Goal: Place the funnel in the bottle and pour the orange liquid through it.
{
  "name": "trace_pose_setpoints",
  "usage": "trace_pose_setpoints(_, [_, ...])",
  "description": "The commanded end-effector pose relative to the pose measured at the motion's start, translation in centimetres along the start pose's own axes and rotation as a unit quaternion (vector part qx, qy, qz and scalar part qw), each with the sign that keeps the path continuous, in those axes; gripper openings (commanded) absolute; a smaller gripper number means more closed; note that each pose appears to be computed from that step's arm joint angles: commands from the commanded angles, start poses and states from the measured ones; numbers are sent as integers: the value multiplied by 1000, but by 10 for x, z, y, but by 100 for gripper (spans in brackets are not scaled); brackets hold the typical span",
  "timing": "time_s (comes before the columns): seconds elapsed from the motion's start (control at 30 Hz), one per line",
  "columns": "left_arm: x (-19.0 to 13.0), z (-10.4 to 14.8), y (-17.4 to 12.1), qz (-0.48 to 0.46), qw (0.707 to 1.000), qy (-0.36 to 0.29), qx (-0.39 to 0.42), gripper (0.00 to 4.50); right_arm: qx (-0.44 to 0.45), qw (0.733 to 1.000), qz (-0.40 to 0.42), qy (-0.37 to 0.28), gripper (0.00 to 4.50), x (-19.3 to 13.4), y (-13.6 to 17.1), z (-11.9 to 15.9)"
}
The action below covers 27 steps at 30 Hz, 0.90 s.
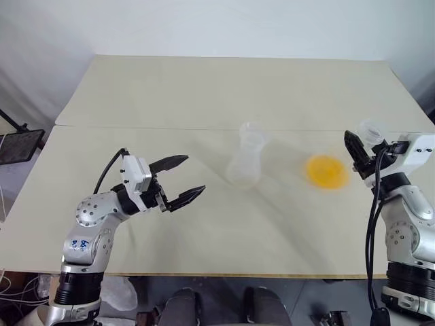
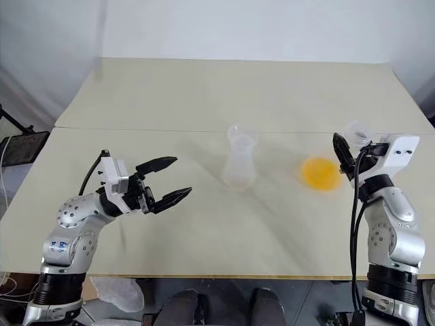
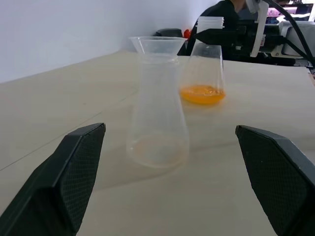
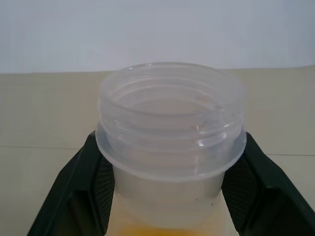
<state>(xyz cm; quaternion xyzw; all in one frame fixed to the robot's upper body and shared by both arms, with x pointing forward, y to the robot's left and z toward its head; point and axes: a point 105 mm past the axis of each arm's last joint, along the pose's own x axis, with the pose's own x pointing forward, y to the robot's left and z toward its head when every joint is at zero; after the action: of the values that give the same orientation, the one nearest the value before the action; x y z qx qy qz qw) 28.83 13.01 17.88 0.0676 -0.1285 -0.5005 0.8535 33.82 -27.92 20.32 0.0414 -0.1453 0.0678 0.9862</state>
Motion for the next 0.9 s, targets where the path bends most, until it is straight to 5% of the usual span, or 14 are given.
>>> trace_pose_setpoints(0.03, [3, 10, 0, -6, 1000, -16, 20, 450, -17, 999, 20, -36, 247, 4, 11, 17])
trace_pose_setpoints(0.4, [8, 11, 6, -9, 999, -26, 18, 450, -206, 971, 115, -41, 247, 40, 86, 48])
trace_pose_setpoints(0.53, [11, 11, 7, -8, 999, -29, 18, 450, -322, 932, 131, -103, 247, 50, 118, 68])
trace_pose_setpoints(0.9, [13, 9, 7, 4, 999, -31, 24, 450, -562, 795, 149, -174, 247, 58, 151, 64])
